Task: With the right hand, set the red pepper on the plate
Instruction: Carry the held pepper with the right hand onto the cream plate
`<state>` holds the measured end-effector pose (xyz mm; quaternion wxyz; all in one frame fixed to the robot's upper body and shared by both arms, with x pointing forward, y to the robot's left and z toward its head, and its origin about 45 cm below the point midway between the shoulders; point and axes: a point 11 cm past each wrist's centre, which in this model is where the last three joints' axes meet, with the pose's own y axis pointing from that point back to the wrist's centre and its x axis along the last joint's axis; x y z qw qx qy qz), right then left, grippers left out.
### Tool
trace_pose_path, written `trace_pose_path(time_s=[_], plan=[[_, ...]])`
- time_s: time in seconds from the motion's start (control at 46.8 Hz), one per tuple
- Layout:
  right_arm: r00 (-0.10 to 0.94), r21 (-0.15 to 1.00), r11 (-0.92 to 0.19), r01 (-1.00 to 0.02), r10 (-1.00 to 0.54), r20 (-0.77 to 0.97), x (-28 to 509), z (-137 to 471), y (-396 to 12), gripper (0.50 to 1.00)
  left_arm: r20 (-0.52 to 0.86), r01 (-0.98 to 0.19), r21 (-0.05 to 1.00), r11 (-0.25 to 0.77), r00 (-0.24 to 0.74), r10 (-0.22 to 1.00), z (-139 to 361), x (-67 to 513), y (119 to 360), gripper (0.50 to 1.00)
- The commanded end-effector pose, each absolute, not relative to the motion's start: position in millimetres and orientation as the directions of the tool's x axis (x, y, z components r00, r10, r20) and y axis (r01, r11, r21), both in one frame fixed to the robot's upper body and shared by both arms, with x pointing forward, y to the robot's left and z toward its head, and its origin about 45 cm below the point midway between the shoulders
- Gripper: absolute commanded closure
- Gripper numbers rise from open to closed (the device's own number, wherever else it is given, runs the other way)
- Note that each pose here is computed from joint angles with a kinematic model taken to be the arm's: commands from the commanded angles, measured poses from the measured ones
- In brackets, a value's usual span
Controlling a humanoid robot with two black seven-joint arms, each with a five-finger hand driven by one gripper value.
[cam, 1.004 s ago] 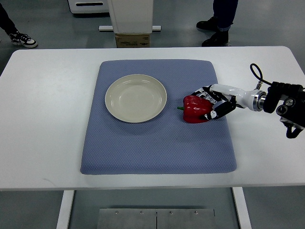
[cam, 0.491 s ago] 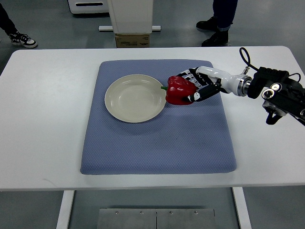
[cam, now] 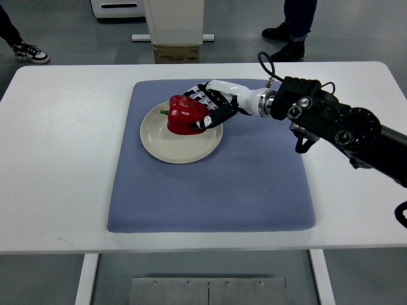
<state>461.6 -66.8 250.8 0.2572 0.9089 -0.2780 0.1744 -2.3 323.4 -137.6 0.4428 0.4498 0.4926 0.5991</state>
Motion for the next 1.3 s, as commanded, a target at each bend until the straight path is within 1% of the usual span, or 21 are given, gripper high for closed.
trace_pose_path(time_s=[0.0, 0.064, 0.299, 0.47, 0.769, 1.068, 1.282], plan=[[0.788, 0.364, -0.723, -0.587, -0.406, 0.464, 461, 255, -53, 1.000, 0.102, -0.088, 0.989, -0.121, -0.203, 0.974, -138, -2, 323, 0.500], [0.792, 0.364, -0.727, -0.581, -0.402, 0.460, 460, 253, -44, 1.000, 0.102, -0.088, 0.989, -0.121, -0.203, 0.974, -138, -2, 323, 0.500], [0.768, 0.367, -0.699, -0.614, -0.424, 0.480, 467, 256, -50, 1.000, 0.103, -0.088, 0.989, -0.123, -0.204, 0.973, -138, -2, 324, 0.500], [0.765, 0.371, -0.693, -0.619, -0.425, 0.483, 467, 254, -51, 1.000, 0.102, -0.088, 0.989, -0.122, -0.204, 0.974, -138, -2, 323, 0.500], [0.773, 0.336, -0.725, -0.601, -0.421, 0.474, 462, 252, -48, 1.000, 0.103, -0.087, 0.989, -0.123, -0.203, 0.974, -138, -2, 323, 0.500], [0.790, 0.378, -0.715, -0.588, -0.406, 0.460, 455, 231, -52, 1.000, 0.103, -0.087, 0.989, -0.123, -0.203, 0.974, -138, -2, 323, 0.500], [0.782, 0.396, -0.691, -0.604, -0.421, 0.459, 454, 222, -58, 1.000, 0.103, -0.087, 0.989, -0.123, -0.203, 0.974, -138, -2, 323, 0.500]])
